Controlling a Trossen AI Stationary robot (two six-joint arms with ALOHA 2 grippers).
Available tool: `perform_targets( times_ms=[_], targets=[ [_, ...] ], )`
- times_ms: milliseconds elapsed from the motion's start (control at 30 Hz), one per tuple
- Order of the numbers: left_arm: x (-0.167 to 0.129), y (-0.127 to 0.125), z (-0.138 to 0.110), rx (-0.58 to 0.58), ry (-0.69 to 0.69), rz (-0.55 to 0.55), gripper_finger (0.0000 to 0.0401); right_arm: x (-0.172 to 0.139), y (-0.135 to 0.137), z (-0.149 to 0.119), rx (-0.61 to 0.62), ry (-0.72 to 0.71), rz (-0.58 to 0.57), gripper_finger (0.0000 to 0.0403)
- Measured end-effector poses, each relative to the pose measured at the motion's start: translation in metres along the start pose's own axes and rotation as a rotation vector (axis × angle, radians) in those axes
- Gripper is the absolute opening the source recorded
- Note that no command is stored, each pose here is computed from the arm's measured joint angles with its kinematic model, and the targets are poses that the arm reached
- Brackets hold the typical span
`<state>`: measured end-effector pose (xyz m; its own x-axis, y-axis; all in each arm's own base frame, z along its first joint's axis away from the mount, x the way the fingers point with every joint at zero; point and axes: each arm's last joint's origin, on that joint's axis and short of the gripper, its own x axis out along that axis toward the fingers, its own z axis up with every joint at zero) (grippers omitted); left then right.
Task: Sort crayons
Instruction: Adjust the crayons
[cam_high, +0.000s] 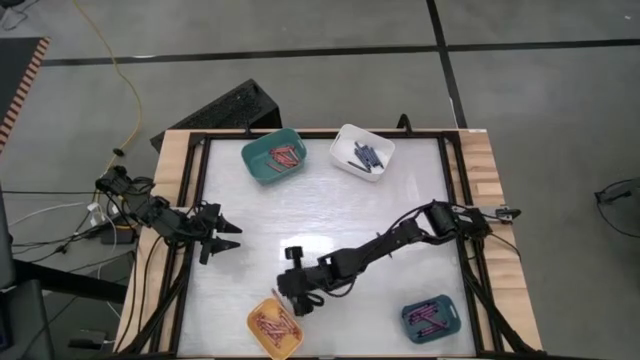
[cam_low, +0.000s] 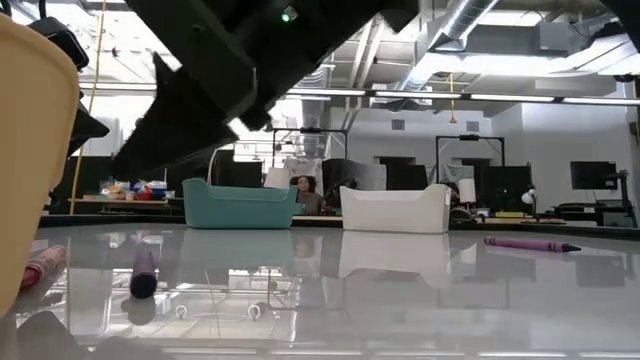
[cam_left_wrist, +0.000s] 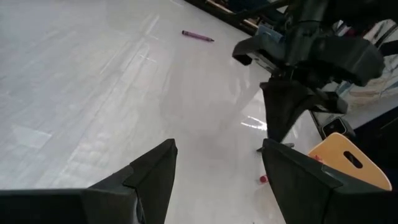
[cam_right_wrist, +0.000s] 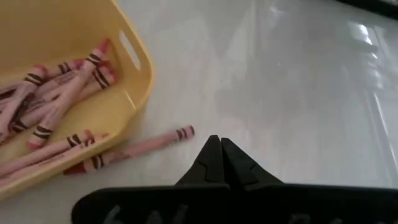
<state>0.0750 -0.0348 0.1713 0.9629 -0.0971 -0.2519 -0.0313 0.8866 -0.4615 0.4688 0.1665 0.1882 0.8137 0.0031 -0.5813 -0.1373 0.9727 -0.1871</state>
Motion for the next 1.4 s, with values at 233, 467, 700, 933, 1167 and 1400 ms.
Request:
perform_targets(
  times_ms=[233,467,700,933,1167,1400],
  targets=[
    [0.000,0.000,0.000,0.000,0.000,-0.001,0.0228,0.010,-0.024,0.001,0.027,-0.113,0.090,0.0000],
    [0.000,0.000,0.000,0.000,0.000,0.000,0.0228,0.030,-0.023,-0.010,0.002,-0.173,0.211,0.0000],
    [0.000,0.000,0.000,0.002,0.002,0.002,0.0228,0.047,-0.021,-0.026,-0.010,-0.145,0.213,0.0000],
    [0.001,0.000,0.000,0.003,0.005,0.003,0.0228,0.052,-0.020,-0.035,-0.017,-0.084,0.251,0.0000],
    [0.000,0.000,0.000,0.003,0.005,0.003,0.0228,0.049,-0.014,-0.040,-0.015,-0.008,0.270,0.0000],
    [0.000,0.000,0.000,0.003,0.005,0.002,0.0228,0.047,-0.010,-0.044,0.013,0.057,0.280,0.0000]
  ],
)
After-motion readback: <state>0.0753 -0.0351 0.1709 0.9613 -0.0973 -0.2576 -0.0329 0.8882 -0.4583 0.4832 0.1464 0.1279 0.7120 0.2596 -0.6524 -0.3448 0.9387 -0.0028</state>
